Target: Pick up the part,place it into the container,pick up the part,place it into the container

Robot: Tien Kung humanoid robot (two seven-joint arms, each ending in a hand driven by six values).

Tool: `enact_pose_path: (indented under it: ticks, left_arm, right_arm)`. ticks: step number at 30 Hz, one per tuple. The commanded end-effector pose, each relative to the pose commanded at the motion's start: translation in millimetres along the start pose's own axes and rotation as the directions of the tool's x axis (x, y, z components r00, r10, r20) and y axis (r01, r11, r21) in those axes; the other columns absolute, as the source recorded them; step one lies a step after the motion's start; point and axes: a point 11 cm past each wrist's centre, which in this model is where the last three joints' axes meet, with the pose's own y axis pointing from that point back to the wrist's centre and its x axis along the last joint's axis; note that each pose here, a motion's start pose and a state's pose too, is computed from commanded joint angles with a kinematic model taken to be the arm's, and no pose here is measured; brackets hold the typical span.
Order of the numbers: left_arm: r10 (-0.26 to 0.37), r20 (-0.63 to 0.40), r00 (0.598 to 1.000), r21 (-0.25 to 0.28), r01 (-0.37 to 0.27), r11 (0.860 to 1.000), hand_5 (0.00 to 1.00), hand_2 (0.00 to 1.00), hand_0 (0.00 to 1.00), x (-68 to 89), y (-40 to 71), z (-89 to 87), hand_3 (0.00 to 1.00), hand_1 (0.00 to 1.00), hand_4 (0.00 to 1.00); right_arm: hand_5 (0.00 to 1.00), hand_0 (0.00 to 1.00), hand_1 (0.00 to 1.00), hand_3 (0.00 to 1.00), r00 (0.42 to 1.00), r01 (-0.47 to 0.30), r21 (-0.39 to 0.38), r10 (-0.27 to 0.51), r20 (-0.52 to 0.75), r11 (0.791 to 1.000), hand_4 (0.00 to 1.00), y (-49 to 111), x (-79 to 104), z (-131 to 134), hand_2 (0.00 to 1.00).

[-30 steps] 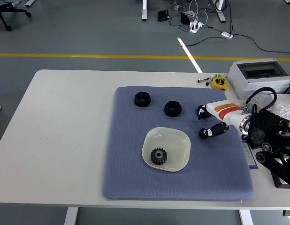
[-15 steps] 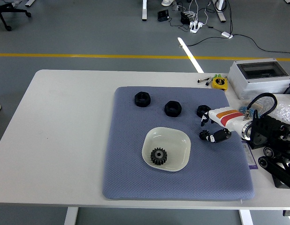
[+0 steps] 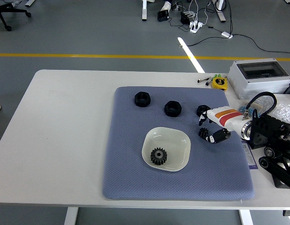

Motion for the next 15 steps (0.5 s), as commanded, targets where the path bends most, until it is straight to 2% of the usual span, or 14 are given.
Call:
enact_pose_path:
  ticks: [12, 13, 15]
  left_arm:
    - [-0.002, 0.005, 1.000, 0.000, 0.002, 1.000, 0.612, 0.569, 0.662, -0.4, 0.1, 0.5, 0.563, 0.539, 0.639]
    - [-0.001, 0.004, 1.000, -0.001, 0.001, 1.000, 0.613, 0.571, 0.662, -0.1, 0.1, 0.7, 0.563, 0.539, 0.639]
    - [0.000, 0.003, 1.000, -0.002, 0.000, 1.000, 0.613, 0.571, 0.662, 0.4, 0.1, 1.0, 0.563, 0.539, 0.639]
  right_arm:
    - [0.218, 0.497, 0.624, 0.664, 1.000, 0.013, -0.023, -0.012, 0.026, 1.000, 0.803, -6.6, -10.0, 5.4, 0.720]
    - [0.216, 0.471, 0.584, 0.632, 1.000, 0.011, -0.027, -0.010, 0.028, 1.000, 0.769, -6.6, -10.5, 7.0, 0.677]
    - [0.216, 0.471, 0.584, 0.632, 0.999, 0.011, -0.035, -0.010, 0.032, 0.999, 0.769, -6.7, -11.3, 9.5, 0.677]
